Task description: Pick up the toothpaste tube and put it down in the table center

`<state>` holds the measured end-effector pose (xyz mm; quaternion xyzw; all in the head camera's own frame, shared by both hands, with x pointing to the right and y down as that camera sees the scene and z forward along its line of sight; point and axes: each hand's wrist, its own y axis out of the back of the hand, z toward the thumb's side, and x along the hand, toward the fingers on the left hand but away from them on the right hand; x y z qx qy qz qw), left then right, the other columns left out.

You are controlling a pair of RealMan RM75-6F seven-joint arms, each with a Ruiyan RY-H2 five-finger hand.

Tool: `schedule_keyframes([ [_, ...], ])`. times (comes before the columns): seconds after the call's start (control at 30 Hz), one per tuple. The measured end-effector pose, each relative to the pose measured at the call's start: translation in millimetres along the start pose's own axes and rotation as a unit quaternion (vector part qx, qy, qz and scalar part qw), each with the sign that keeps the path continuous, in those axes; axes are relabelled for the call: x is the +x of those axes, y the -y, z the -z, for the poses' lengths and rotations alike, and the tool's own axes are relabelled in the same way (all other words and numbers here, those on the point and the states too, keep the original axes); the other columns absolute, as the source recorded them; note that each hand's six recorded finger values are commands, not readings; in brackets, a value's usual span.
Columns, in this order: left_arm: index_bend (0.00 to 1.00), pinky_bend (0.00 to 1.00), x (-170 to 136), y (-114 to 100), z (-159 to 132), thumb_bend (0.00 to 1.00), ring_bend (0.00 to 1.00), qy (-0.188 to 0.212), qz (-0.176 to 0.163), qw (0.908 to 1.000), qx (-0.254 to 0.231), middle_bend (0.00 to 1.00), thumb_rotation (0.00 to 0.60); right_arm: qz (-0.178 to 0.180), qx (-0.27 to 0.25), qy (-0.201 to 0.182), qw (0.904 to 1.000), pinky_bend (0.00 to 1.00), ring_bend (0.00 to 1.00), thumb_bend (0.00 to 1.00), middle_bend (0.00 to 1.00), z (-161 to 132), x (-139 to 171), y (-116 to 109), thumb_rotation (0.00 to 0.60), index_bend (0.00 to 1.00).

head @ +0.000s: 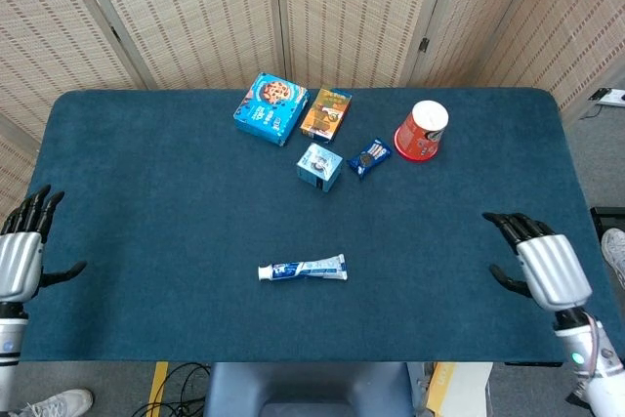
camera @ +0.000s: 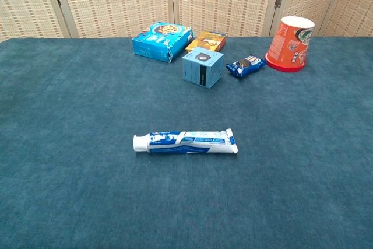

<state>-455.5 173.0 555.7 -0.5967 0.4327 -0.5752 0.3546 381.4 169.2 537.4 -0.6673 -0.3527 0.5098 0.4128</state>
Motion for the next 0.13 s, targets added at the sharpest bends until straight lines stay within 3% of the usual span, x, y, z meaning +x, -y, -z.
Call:
schedule_keyframes([
  [0.13, 0.08, 0.16, -19, 1, 11, 0.00, 0.05, -0.014, -0.007, 0.9999, 0.006, 0.03, 0.600, -0.003, -0.009, 0.028, 0.9996, 0.34, 0.24, 0.26, 0.30, 21, 24, 6, 0.600, 0.19],
])
